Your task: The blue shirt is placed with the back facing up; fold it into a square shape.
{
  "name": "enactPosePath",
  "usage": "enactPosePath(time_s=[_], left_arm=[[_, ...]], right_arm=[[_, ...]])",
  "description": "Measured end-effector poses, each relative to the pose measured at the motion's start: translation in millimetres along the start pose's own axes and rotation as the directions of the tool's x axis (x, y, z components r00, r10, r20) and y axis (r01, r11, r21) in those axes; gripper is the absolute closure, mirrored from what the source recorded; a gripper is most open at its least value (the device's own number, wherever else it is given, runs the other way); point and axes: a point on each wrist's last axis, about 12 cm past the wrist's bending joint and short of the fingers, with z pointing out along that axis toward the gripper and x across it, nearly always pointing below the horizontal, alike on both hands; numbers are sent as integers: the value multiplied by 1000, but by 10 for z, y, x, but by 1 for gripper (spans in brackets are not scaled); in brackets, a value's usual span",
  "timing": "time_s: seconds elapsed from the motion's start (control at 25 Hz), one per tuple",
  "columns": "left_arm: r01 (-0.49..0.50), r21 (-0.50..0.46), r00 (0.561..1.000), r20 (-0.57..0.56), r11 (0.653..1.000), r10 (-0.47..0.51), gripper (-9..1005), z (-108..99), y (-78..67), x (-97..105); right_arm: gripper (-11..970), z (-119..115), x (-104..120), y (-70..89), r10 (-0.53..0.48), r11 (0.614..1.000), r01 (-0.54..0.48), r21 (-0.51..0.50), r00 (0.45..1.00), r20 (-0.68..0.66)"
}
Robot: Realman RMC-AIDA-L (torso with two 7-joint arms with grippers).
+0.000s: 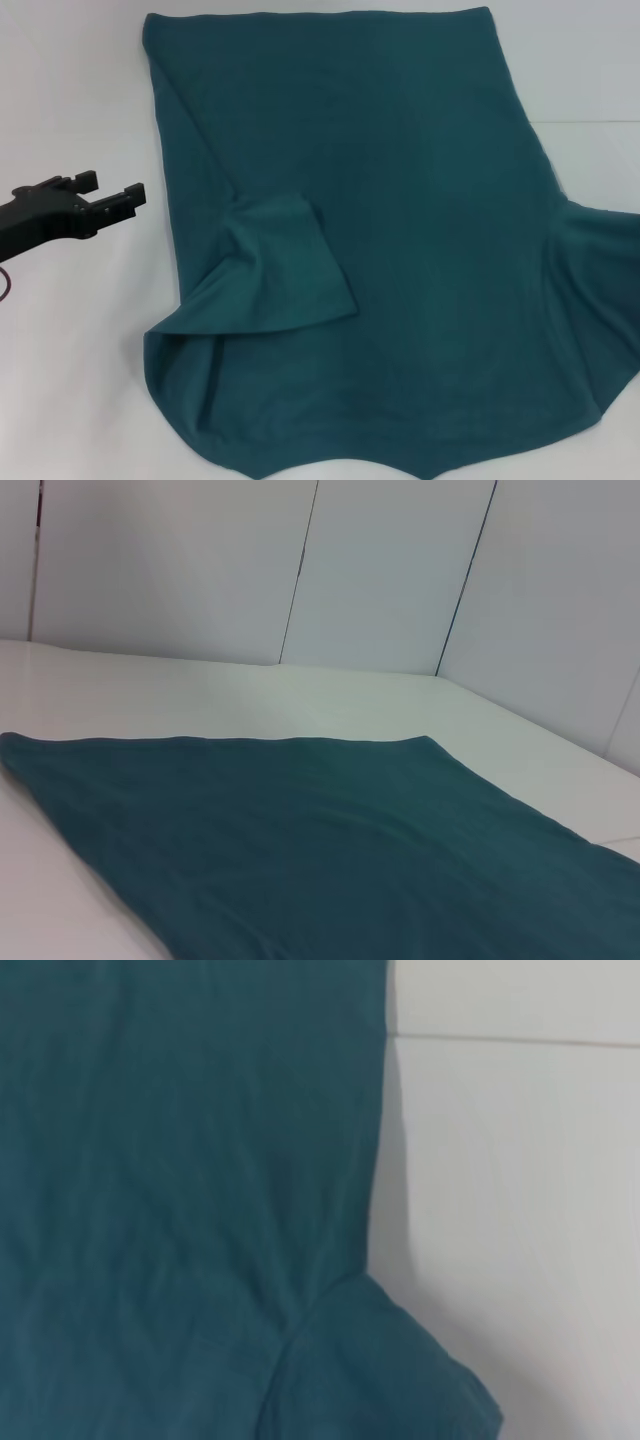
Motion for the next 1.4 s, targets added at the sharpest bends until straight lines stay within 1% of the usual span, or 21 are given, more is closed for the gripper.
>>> enactPosePath(time_s=[0.12,0.48,0.64,0.8,1.04,1.2,1.4], left_arm=[[-5,1,1000,1,1000,5,200,5,-2,-6],[-3,-1,1000,5,1000,3,201,-14,-3,20],[-4,-4,1000,4,1000,4,200,-27,-2,39],[-8,-5,1000,5,1000,8,200,-32,-2,45],[-4,-5,1000,13,1000,4,199,-39,-2,45],[-6,-3,1000,13,1000,6,198,-35,-6,59],[-4,-2,1000,13,1000,4,200,-33,-7,69]], right_arm=[[948,-18,-25,62,-27,1000,27,5,1000,-12],[948,44,-227,418,-118,993,118,-30,993,0],[947,124,-345,570,-154,987,154,-50,988,-8],[947,241,-444,772,-207,976,205,-69,978,-32],[947,391,-517,1026,-275,959,268,-92,958,-78],[947,448,-541,1139,-305,950,297,-97,948,-93],[947,490,-549,1184,-316,947,306,-99,944,-99]])
